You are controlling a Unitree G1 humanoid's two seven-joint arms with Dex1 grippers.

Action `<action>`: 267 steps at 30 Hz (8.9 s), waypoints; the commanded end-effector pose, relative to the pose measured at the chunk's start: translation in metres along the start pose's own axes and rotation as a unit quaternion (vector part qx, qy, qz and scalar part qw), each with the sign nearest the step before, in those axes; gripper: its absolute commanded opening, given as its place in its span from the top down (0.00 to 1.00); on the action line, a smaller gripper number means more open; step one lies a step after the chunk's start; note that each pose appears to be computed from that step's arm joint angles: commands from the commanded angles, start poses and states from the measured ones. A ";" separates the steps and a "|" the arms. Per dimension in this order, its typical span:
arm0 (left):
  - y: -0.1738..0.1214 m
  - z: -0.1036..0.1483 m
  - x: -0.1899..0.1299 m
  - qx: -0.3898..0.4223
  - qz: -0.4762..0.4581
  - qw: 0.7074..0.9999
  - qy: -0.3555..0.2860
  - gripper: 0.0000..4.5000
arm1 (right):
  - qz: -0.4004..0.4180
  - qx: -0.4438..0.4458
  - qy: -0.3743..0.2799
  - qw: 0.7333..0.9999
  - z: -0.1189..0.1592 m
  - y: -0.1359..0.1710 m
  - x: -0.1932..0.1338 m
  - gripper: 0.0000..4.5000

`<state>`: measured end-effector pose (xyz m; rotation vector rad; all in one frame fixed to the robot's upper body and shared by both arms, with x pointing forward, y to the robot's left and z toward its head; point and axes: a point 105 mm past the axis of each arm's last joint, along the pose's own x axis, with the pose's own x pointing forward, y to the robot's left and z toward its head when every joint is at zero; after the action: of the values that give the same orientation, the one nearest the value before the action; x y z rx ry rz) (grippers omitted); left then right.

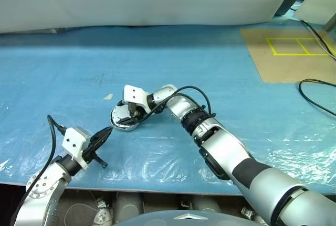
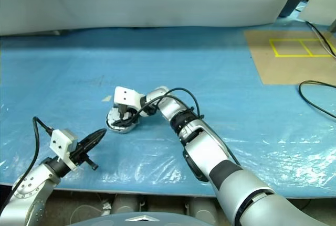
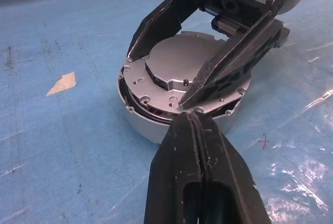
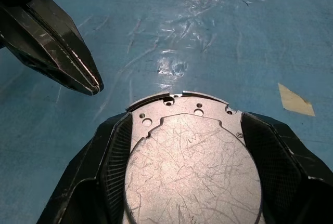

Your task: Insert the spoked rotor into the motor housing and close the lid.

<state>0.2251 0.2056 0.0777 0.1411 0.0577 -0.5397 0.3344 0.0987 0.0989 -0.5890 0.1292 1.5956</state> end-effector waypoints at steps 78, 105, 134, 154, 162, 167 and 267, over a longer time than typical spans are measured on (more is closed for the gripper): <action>-0.014 -0.002 -0.027 -0.006 0.014 0.999 0.030 1.00 | 0.013 0.065 -0.063 0.996 0.065 0.003 0.035 0.33; 0.005 0.004 -0.037 0.009 0.042 0.999 0.030 1.00 | 0.135 -0.105 -0.012 0.985 0.037 0.013 -0.005 0.33; 0.004 -0.002 -0.037 0.006 0.039 0.999 0.034 1.00 | -0.152 0.276 -0.123 0.941 0.063 -0.031 0.040 0.33; 0.002 -0.003 -0.034 0.006 0.034 0.999 0.035 1.00 | -0.072 0.314 -0.207 0.924 0.091 -0.018 0.041 0.33; 0.002 -0.001 -0.030 0.008 0.033 0.999 0.033 1.00 | 0.071 0.143 -0.137 0.978 0.073 0.013 0.026 0.33; 0.003 0.000 -0.030 0.009 0.034 0.999 0.033 1.00 | 0.134 0.099 -0.085 0.982 0.047 0.021 0.008 0.33; 0.016 0.008 -0.014 0.018 0.061 0.998 -0.004 1.00 | 0.160 -0.061 0.097 0.980 -0.062 0.023 -0.096 0.33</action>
<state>0.2214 0.2232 0.0824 0.1652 0.0551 -0.4225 0.3365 -0.0083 0.0902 -0.8178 0.2132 1.8021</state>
